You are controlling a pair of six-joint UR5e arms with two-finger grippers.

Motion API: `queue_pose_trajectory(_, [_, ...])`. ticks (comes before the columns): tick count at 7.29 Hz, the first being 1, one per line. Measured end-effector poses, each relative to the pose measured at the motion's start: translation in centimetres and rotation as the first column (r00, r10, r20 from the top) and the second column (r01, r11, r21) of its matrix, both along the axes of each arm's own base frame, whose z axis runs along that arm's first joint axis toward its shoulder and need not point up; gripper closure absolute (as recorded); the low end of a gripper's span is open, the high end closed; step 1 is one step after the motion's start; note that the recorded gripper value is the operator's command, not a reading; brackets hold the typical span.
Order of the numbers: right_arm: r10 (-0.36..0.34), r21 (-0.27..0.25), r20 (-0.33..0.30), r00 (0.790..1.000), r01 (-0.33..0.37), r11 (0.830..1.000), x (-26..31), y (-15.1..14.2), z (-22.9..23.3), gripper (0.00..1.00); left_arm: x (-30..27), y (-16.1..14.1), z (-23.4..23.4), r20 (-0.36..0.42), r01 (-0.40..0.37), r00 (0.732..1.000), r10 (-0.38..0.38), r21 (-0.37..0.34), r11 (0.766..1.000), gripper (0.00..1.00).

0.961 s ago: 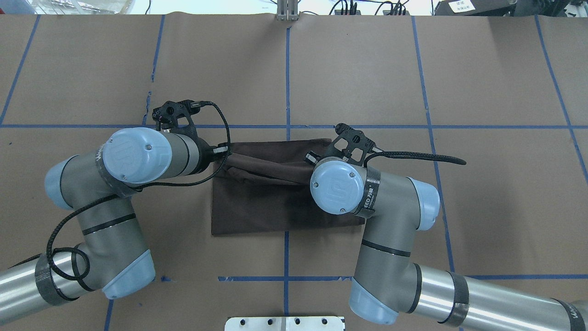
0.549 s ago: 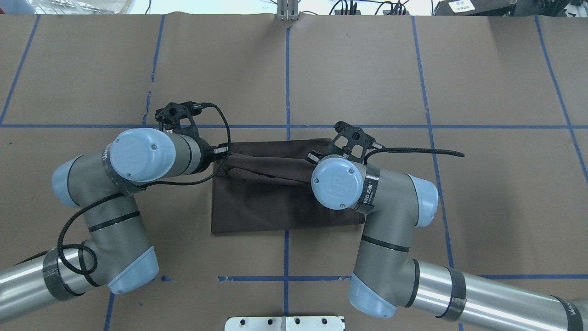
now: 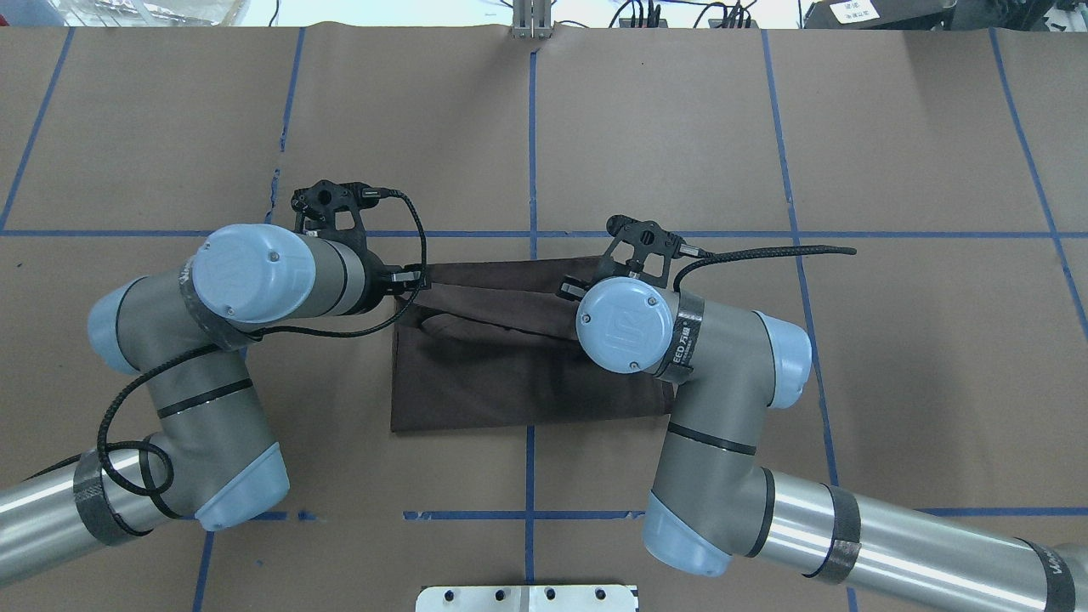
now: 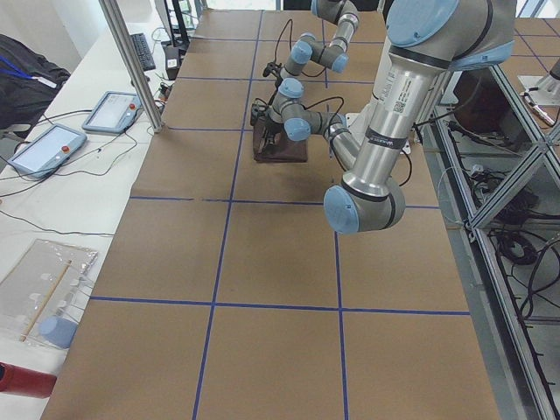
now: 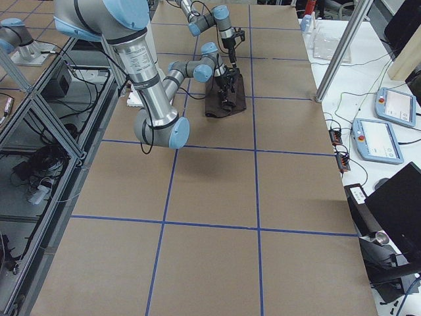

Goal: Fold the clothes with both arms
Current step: 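Press the right gripper along the new fold while the left holds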

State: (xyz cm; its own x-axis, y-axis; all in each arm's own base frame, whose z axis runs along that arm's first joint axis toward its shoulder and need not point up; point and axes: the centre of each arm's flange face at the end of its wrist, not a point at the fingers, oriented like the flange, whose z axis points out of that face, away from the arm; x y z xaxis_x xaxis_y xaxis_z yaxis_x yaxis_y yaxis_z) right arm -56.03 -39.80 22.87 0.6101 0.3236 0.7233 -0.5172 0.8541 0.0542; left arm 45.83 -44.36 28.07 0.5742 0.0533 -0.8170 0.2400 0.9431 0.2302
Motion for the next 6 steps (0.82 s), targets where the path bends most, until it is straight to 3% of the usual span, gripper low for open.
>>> queue_pose_trajectory(1, [-0.032, 0.015, -0.003, 0.999, 0.032, 0.999, -0.6, 1.1, -0.4, 0.0, -0.6, -0.2, 0.3, 0.001, -0.012, 1.0, 0.012, 0.009, 1.0, 0.0])
queue_pose_trajectory(3, [-0.128, 0.09, -0.07, 0.989, 0.134, 0.987, -2.4, 3.5, -0.1, 0.0, -0.8, -0.2, 0.5, 0.0, -0.017, 1.0, 0.017, 0.009, 1.0, 0.0])
queue_pose_trajectory(6, [-0.261, 0.167, -0.182, 0.948, 0.291, 0.942, -3.7, 5.5, 0.8, 0.0, -0.9, -0.3, 0.6, 0.0, -0.013, 1.0, 0.013, 0.005, 1.0, 0.0])
